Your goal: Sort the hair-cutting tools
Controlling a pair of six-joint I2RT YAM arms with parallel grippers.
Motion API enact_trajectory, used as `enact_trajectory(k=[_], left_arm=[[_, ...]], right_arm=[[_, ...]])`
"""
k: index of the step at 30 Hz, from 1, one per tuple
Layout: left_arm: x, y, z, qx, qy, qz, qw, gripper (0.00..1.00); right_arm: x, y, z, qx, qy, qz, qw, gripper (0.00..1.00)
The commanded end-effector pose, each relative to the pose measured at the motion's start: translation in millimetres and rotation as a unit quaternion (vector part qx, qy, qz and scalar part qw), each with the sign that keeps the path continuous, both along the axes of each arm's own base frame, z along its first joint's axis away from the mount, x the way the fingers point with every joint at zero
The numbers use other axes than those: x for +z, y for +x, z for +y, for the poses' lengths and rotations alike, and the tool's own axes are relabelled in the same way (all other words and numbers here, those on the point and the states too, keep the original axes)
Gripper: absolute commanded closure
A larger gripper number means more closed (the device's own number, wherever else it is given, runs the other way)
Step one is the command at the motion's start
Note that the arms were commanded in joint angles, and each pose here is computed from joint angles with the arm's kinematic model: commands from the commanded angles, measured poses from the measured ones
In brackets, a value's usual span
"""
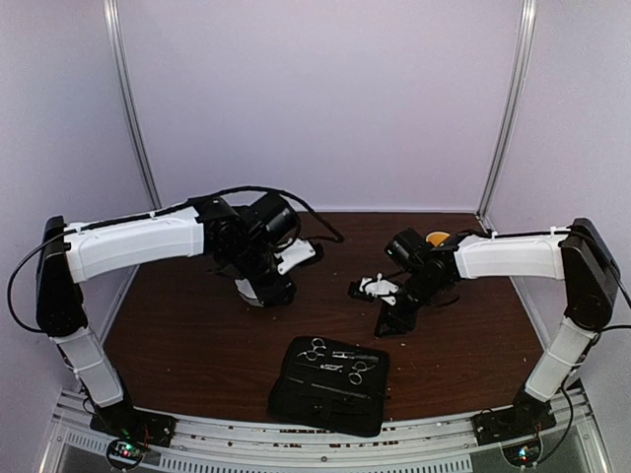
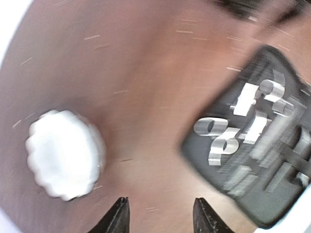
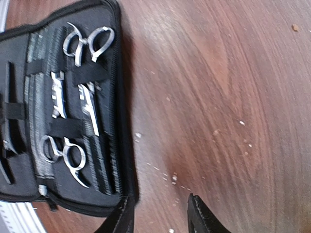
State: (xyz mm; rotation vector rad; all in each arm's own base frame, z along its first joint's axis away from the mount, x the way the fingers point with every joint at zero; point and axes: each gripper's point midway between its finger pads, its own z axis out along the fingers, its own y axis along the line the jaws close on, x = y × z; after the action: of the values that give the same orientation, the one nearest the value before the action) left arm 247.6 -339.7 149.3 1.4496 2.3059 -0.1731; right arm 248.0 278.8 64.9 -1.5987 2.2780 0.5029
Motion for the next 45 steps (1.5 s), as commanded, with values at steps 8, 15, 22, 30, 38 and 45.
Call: enact_trajectory(k=[8,15,22,30,38,45], left_arm=[[116,114,55,0.209,-0.112,-0.243,0.941,0.34],[90,114,66,0.216,-0.103,-0.213,0.947,0.32],[97,109,65,0.213,-0.112,-0.207,0.948,0.32],[102,107,71,0.216,-0.109,-0.215,0.946,0.32],[99,106,70,0.212,-0.106,-0.211,0.948,0.32],[97,106,68,0.206,-0.104,-0.209,0.95,0.32]], right_arm=[[11,-25,43,0.043,0.009,0.054,0.998,0.63],[3,-21,61,0.054,-0.013,0.06,0.997,0.64],[-4,-22,79,0.067,-0.022,0.079,0.994,0.68],[-20,-22,80,0.059,-0.037,0.099,0.993,0.7],[-31,-18,82,0.054,-0.046,0.101,0.992,0.75],[-31,-15,82,0.056,-0.049,0.093,0.993,0.86]])
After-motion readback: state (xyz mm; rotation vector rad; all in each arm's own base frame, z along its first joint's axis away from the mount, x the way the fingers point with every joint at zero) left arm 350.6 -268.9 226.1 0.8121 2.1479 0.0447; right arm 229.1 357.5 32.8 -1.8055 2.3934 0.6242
